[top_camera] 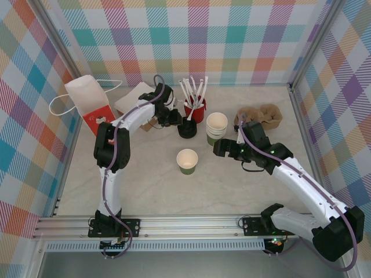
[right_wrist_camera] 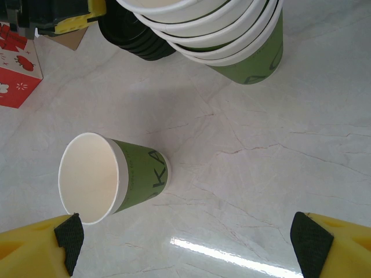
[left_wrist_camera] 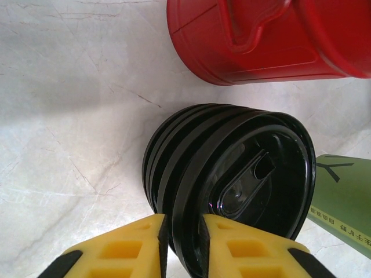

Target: Pack the takeout coffee

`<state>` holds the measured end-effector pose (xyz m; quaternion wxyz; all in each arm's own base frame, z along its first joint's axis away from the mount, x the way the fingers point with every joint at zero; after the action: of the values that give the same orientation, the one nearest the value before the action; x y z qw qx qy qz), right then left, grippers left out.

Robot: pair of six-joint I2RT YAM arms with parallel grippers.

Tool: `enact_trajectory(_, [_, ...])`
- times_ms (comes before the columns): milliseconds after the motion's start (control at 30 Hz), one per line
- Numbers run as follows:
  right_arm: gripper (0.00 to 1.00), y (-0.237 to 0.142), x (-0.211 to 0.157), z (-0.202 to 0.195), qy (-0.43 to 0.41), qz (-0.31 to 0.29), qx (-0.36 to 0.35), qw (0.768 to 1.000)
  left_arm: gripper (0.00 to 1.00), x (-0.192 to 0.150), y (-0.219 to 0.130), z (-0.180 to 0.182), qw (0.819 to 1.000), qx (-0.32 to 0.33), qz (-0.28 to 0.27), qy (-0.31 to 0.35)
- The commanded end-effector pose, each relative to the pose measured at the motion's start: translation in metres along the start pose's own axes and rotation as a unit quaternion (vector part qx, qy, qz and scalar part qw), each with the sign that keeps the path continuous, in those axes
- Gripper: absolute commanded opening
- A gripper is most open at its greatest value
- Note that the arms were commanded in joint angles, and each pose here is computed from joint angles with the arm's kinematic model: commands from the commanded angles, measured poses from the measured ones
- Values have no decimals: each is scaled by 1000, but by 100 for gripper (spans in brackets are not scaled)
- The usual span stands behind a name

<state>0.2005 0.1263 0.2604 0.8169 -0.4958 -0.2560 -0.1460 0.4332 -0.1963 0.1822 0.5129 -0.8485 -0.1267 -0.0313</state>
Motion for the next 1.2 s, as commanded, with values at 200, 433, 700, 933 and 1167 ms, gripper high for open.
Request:
enact_trajectory(200, [94,0,0,0,5,-1,6,1000,20,4,3,1,1000,-6,7,-4])
enact_trajectory(433, [94,-1,0,0,5,-2,7,1000,14,4,0,0,1000,-4,5,-3])
enact_trajectory(700, [94,-4,-1,-1,4,-6,5,1000,9,4,-15,-5,1000,-5,-11,5])
enact_trajectory(933, [94,-3,0,-1,5,-6,5,1000,6,3,-28,-7,1000,-1,-23,10])
enact_trajectory(1167, [94,-5,1,-1,6,-8,6,1000,6,0,-31,-7,1000,-6,-26,9])
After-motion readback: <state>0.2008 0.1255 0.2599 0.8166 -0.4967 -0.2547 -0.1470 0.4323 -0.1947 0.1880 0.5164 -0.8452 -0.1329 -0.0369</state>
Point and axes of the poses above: each hand's point on the last joint's axis, 136 mm out from that joint toward the fingers, its own y axis out along the fingers, its own z axis along the line the jaws close on, x = y × z, the point moved 10 cm from there along -y, back along the fingers, and after that the axes turned 11 degrees about -y, right-handed, at the moved point
